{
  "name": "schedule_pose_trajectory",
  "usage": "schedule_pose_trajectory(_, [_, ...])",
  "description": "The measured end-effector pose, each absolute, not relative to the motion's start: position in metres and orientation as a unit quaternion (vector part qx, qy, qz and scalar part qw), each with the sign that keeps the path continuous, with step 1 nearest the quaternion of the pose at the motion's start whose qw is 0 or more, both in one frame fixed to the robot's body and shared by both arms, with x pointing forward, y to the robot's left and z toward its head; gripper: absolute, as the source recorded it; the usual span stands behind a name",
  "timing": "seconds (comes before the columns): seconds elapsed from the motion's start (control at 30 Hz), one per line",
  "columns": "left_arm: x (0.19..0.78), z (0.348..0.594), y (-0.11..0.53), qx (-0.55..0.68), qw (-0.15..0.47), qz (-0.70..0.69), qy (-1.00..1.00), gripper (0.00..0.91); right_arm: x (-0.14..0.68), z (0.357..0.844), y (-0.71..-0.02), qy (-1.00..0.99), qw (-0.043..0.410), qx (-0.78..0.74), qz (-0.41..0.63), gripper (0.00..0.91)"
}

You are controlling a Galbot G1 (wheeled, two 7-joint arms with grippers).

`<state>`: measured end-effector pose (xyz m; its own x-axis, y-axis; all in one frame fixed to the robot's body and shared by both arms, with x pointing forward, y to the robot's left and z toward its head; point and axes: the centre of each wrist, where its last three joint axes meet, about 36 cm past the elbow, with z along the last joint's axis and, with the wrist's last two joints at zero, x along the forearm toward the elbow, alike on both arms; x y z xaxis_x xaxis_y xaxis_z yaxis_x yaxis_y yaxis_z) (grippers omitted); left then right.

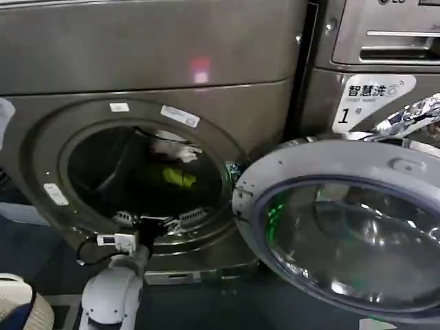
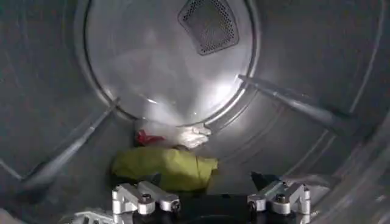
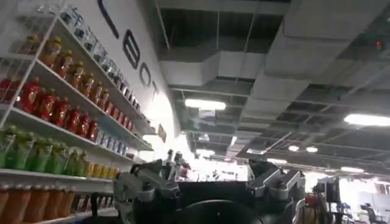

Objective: Grasp the clothes from the dryer.

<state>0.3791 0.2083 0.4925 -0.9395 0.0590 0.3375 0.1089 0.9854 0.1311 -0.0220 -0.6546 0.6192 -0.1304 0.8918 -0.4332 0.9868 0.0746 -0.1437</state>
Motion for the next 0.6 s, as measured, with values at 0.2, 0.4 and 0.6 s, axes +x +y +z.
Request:
schedule_pose_trajectory(0.2, [0.3799,0.4934,0.2081,-0.041,0.167,-0.071,-0.983,0.907,-0.0232,0.6169,-0.6535,0.723,0.114,0.65,-0.202,0.907])
schedule_pose_trajectory(0.4, [0.3809,0.492,0.2081,-0.04,0.169,-0.073,-0.982,0.907,-0.0233,0.6169,-0.6537,0.723,0.114,0.65,-0.202,0.907])
schedule_pose_trajectory(0.6, [0.3819,0.4915,0.2079,-0.037,0.169,-0.076,-0.982,0.907,-0.023,0.6167,-0.6536,0.723,0.113,0.651,-0.203,0.907])
